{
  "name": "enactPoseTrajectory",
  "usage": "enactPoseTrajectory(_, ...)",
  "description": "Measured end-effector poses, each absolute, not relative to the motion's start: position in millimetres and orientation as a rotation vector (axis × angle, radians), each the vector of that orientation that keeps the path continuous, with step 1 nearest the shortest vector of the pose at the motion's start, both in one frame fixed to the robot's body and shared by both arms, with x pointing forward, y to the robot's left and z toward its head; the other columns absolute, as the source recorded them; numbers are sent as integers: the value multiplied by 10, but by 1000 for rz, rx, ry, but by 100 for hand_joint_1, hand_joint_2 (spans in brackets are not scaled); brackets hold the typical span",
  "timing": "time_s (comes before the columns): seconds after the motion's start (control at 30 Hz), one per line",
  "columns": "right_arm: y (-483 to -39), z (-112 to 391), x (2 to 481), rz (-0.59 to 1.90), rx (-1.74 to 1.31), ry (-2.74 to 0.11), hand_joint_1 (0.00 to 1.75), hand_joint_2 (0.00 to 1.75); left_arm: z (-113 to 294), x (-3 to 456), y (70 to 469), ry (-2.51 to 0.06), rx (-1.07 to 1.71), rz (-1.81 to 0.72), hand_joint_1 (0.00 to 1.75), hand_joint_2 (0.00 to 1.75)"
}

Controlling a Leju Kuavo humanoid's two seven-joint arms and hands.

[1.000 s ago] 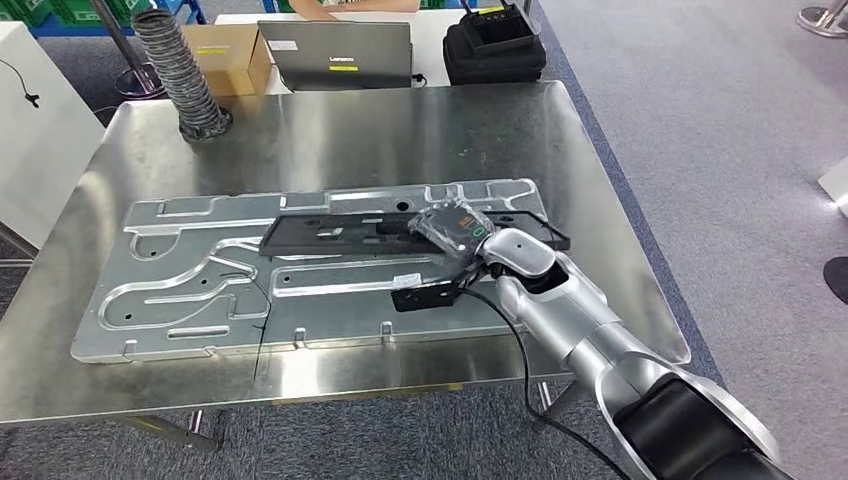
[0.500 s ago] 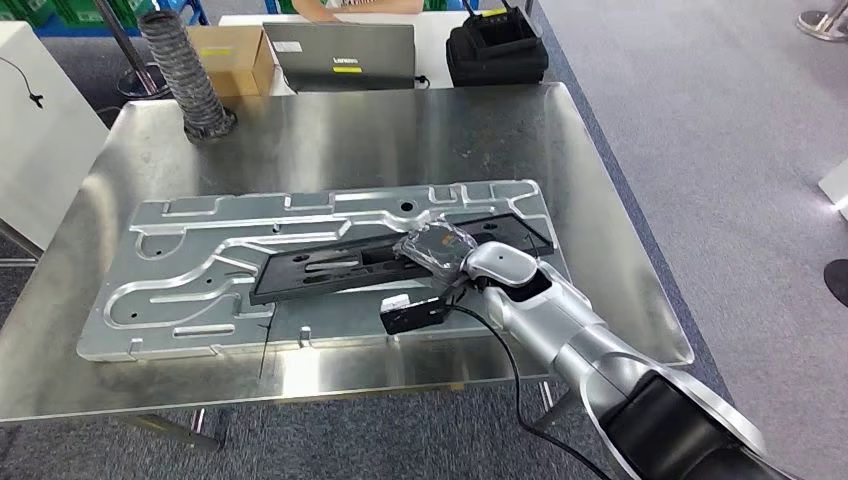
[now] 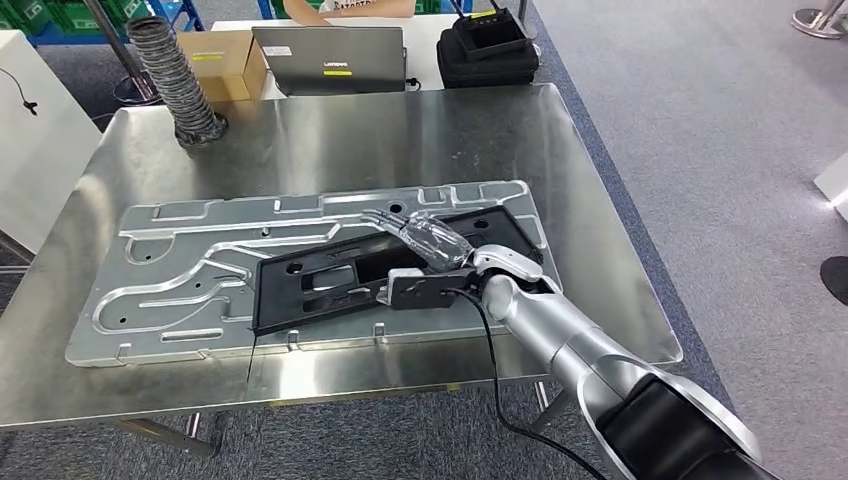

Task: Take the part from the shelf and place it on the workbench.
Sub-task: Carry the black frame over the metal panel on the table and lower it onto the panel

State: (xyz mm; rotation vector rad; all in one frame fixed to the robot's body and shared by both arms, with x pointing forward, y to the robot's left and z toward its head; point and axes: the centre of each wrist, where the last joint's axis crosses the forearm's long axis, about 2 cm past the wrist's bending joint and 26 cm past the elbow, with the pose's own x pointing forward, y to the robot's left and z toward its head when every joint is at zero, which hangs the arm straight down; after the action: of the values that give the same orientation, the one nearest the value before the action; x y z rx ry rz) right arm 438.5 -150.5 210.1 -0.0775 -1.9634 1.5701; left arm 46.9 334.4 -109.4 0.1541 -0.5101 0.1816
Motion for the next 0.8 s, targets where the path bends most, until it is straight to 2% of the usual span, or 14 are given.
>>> enactPoseTrajectory(0.23, -1689, 2182, 4329, 1137, 134, -2183, 0, 0, -1095, 471, 3340, -513, 143, 182, 0, 0)
enactPoseTrajectory(0.43, -1844, 2181, 4246, 947, 199, -2260, 0, 0, -1095, 470, 3335, -515, 138, 185, 0, 0)
enactPoseTrajectory(0.5, -1888, 2234, 4209, 784, 235, -2326, 0, 0, -1095, 480, 3327, -522, 131, 197, 0, 0)
enactPoseTrajectory(0.57, -2014, 2309, 4115, 563, 160, -2439, 0, 0, -1096, 476, 3321, -528, 129, 225, 0, 0)
enactPoseTrajectory(0.67, -2346, 2494, 3914, 279, -119, -2611, 0, 0, -1102, 426, 3312, -523, 136, 269, 0, 0)
enactPoseTrajectory(0.8, -2720, 2531, 3613, 104, -343, -2681, 0, 0, -1108, 380, 3304, -516, 144, 311, 0, 0)
